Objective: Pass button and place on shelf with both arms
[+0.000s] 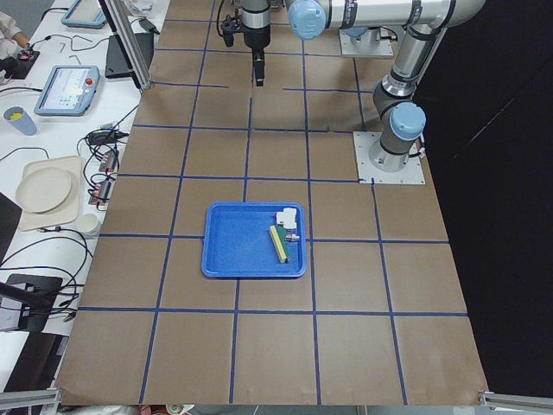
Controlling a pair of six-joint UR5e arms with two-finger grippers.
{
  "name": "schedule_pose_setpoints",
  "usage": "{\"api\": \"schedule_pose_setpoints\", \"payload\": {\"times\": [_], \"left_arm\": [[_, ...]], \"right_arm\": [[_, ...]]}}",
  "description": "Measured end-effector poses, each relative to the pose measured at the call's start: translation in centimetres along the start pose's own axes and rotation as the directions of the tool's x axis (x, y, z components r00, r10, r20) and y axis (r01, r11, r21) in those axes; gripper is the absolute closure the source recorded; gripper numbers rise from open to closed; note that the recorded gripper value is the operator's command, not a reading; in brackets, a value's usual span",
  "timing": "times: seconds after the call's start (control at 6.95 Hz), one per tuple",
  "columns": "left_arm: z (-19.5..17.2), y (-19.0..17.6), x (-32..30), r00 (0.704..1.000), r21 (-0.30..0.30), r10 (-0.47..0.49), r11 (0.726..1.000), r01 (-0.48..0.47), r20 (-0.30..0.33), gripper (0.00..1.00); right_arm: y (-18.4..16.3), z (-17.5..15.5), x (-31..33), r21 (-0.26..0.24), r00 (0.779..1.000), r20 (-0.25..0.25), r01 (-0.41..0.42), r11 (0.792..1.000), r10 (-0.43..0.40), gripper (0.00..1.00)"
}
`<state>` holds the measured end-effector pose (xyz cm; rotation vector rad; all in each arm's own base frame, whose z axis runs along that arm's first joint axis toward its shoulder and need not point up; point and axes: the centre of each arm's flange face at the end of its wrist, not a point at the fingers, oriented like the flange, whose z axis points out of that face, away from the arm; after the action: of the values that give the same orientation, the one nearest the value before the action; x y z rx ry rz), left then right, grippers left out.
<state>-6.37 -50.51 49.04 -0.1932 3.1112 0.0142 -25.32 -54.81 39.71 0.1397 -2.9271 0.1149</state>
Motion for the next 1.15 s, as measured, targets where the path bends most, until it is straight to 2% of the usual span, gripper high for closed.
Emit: {"api": "schedule_pose_setpoints", "payload": {"times": [0.14, 0.43, 0.58, 0.86, 1.01, 1.15], "left_arm": [[-0.1, 0.0, 0.0, 1.0, -0.001, -0.026, 1.0, 0.026, 0.001, 0.0], [0.0, 0.1, 0.1, 0.999, -0.006, -0.037, 0.999, 0.037, -0.001, 0.0], [0.0, 0.1, 0.2, 0.999, -0.005, -0.038, 0.999, 0.038, -0.001, 0.0], [0.0, 0.2, 0.4, 0.999, 0.0, -0.033, 0.999, 0.033, -0.002, 0.0], [0.1, 0.5, 0.6, 1.0, -0.003, -0.018, 1.0, 0.018, -0.006, 0.0], [0.2, 0.6, 1.1, 1.0, -0.006, 0.004, 1.0, -0.004, -0.012, 0.0]], "right_arm": [[-0.2, 0.9, 0.1, -0.011, 1.0, 0.008, -0.005, 1.0, 0.006, 0.0], [-0.1, 1.4, 0.1, -0.041, 1.0, 0.009, -0.006, 0.999, 0.007, 0.0], [0.4, 0.8, 0.1, -0.073, 1.0, -0.001, -0.004, 0.997, 0.004, 0.0], [2.5, -3.5, -1.4, -0.107, 1.0, 0.007, 0.002, 0.994, -0.001, 0.0], [3.5, -6.1, -3.1, -0.098, 0.999, 0.033, -0.012, 0.995, 0.016, 0.0], [4.0, -8.0, -5.8, -0.102, 0.994, 0.08, -0.063, 0.993, 0.071, 0.0]]}}
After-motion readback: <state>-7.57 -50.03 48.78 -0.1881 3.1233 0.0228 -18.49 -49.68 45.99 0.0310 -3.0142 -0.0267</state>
